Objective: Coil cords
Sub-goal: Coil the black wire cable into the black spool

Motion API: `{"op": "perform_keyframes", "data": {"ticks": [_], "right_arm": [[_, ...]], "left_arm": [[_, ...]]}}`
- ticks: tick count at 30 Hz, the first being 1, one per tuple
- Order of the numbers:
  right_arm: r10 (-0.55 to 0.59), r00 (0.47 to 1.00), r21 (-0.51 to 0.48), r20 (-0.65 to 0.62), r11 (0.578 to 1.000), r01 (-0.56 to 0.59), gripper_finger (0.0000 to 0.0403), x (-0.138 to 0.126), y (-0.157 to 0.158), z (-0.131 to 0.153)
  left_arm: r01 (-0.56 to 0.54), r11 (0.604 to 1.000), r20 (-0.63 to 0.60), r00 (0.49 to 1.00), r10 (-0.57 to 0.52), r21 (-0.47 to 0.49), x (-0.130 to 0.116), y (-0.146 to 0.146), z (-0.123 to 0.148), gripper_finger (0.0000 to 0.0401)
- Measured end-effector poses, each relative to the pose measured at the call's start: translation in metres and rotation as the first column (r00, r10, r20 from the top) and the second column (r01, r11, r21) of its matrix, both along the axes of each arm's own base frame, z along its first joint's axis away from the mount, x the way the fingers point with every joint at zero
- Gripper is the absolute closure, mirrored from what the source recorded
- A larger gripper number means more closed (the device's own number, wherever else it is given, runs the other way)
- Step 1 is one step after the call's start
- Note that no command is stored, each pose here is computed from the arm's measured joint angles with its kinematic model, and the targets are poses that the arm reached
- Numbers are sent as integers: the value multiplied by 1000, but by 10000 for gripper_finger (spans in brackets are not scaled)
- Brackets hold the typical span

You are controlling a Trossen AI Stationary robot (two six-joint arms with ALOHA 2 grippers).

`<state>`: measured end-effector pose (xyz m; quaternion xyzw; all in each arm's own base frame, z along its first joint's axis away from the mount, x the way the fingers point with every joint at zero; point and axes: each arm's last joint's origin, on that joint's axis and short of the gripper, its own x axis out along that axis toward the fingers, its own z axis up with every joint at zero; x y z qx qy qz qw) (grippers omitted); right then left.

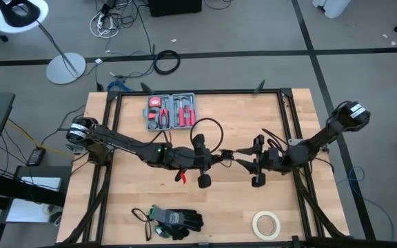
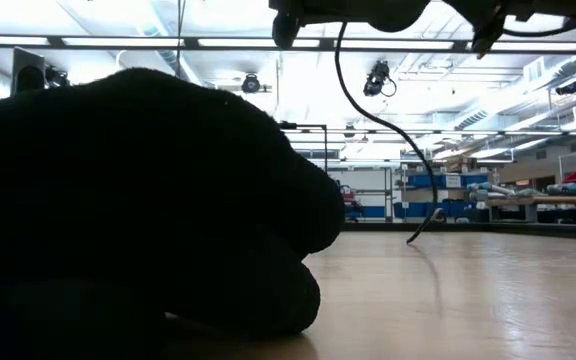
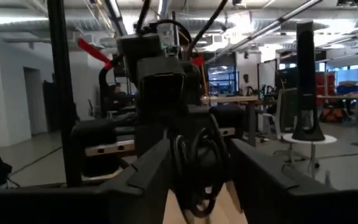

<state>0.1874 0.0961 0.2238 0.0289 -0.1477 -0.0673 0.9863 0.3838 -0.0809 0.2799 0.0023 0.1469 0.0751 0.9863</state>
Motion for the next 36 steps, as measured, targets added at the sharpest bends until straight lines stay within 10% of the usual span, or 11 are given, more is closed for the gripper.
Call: {"op": "perform_keyframes", "data": {"ticks": [11,20,36], "right_arm": [[-146,981,-28,-125,989,144,247,-22,6,6],[41,952,143,-304,990,3,261,-7,4,-28],[122,887,163,-445,985,-54,259,17,-3,-64]], "left_arm": [[94,996,-132,987,-94,-6,0,-3,15,401],[205,979,-132,970,-203,4,2,-6,46,401],[235,970,-69,971,-231,58,5,0,74,401]]}}
